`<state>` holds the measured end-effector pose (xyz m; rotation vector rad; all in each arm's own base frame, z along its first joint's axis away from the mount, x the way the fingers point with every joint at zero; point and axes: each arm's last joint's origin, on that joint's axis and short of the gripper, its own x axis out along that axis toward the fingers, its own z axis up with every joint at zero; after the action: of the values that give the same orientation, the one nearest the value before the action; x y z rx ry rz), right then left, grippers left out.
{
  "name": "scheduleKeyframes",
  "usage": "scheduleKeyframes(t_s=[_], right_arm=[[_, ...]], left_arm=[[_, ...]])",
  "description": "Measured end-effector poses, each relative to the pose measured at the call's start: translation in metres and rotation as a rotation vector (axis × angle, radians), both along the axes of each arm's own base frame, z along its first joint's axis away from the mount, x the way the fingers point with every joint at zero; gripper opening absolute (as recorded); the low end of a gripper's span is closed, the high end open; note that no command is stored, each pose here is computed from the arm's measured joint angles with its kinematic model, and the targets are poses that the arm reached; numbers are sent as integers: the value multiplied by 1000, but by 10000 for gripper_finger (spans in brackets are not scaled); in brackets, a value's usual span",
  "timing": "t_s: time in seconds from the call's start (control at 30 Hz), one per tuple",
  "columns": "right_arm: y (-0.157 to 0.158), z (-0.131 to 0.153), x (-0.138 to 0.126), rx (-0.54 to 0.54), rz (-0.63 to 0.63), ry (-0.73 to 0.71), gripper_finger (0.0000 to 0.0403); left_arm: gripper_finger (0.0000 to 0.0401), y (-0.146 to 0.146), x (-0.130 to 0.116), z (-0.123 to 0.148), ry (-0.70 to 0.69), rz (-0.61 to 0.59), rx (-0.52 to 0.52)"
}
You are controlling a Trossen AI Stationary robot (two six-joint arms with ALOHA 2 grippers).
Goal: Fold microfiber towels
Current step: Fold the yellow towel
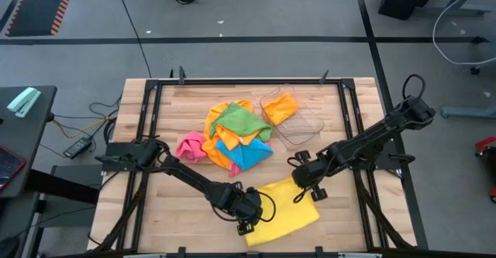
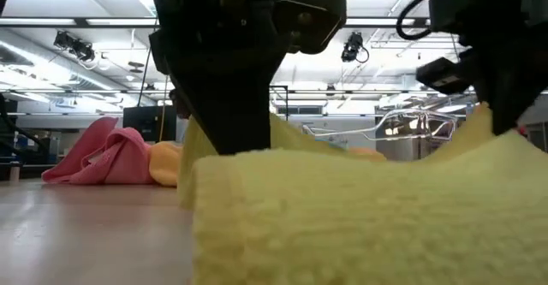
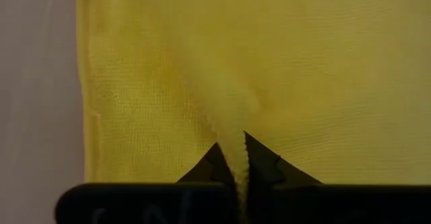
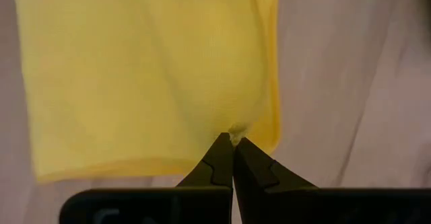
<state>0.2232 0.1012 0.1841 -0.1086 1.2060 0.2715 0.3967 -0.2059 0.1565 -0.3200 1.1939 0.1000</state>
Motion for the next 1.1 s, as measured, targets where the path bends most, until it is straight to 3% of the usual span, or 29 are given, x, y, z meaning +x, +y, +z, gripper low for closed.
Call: scheduleKeyframes(t_s=[0.13, 0.33, 0.67, 1.1], right_arm=[[0, 4, -4, 27, -36, 83, 6], [7, 18, 1, 40, -4, 51, 6], [4, 7, -3, 24, -20, 54, 6], [2, -2, -5, 10, -48, 42, 6]], left_arm=[[12, -1, -1, 4, -10, 0, -5], [33, 4, 0, 14, -29, -9, -4], [12, 25, 7, 13, -14, -22, 49], [28, 29, -1, -2, 35, -5, 84]])
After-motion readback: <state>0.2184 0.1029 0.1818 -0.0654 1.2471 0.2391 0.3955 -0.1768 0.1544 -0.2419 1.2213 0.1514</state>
